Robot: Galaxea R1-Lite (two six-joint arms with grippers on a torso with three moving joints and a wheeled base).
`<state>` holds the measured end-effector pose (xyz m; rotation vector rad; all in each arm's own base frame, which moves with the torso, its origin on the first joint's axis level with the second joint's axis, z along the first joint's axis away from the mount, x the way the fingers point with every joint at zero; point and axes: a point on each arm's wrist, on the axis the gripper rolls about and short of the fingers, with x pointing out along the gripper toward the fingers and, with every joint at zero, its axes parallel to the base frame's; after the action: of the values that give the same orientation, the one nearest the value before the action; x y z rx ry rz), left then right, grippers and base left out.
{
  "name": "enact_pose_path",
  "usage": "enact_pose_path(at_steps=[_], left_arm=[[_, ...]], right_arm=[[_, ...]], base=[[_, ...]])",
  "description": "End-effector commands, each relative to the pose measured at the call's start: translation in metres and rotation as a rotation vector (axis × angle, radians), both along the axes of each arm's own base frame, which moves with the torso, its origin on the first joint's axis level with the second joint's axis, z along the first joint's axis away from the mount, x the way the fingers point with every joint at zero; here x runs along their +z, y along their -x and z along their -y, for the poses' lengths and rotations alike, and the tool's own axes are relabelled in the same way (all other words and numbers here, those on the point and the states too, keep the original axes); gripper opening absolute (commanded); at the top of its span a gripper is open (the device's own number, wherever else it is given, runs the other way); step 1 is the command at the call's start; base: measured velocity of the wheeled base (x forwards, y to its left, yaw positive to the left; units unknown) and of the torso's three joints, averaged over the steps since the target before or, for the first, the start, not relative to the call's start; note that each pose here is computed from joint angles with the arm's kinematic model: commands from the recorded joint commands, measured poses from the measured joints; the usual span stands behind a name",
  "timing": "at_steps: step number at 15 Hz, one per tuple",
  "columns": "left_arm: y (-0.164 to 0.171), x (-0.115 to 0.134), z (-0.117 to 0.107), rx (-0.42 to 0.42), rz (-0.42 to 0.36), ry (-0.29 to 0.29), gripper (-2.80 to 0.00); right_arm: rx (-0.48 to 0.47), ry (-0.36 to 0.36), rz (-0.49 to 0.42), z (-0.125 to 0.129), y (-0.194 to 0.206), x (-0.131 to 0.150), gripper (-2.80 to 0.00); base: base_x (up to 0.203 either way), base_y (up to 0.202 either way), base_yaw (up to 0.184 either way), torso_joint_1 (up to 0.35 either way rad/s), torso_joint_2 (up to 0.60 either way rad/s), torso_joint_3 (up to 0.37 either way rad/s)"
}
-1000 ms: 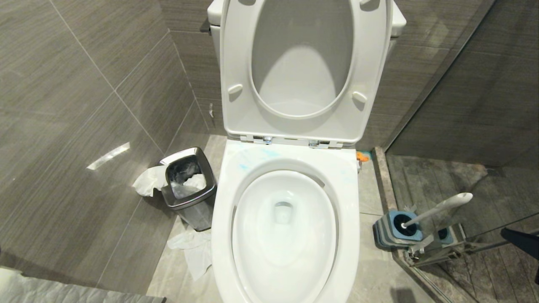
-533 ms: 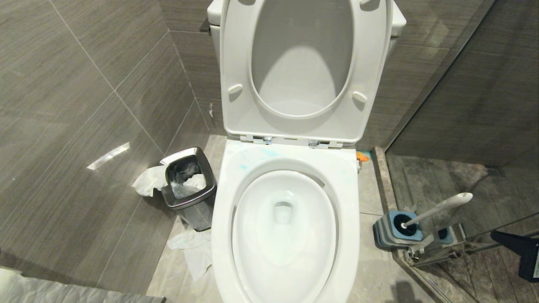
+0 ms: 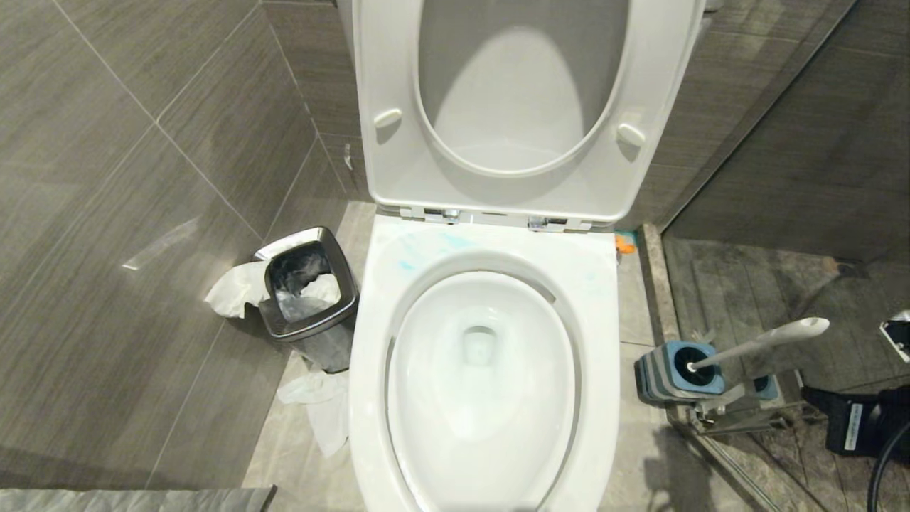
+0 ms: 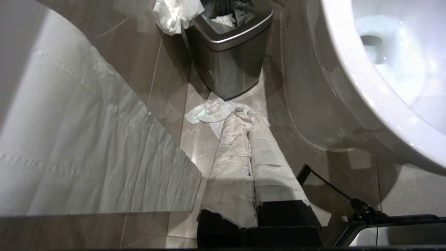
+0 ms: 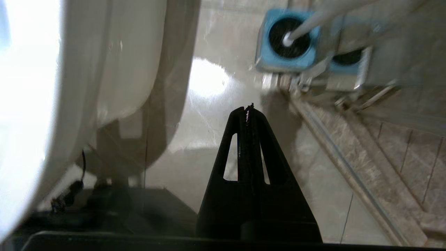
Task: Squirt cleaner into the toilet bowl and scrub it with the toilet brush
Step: Pour in the cleaning agent
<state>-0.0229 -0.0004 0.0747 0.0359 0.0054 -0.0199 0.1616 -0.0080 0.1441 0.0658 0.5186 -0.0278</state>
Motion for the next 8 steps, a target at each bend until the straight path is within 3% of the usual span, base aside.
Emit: enact_pose_path(at_steps=[1, 5, 8], left_arm=[[0.000, 0.000, 0.000, 0.000, -0.003, -0.002, -2.80], [0.000, 0.000, 0.000, 0.000, -0.003, -0.002, -2.80], [0.000, 0.000, 0.000, 0.000, -0.003, -0.002, -2.80]], right_arm=[[0.029, 0.021, -0.067, 0.000, -0.003, -0.014, -2.80], [0.036, 0.050, 0.015, 0.000, -0.017, -0.019, -2.80], [0.067, 0.114, 0.015, 0.001, -0.022, -0.035, -2.80]], base=[[0.000, 0.000, 0.000, 0.002, 0.00, -0.196], [0.000, 0.000, 0.000, 0.003, 0.00, -0.200], [0.000, 0.000, 0.000, 0.002, 0.00, -0.200]])
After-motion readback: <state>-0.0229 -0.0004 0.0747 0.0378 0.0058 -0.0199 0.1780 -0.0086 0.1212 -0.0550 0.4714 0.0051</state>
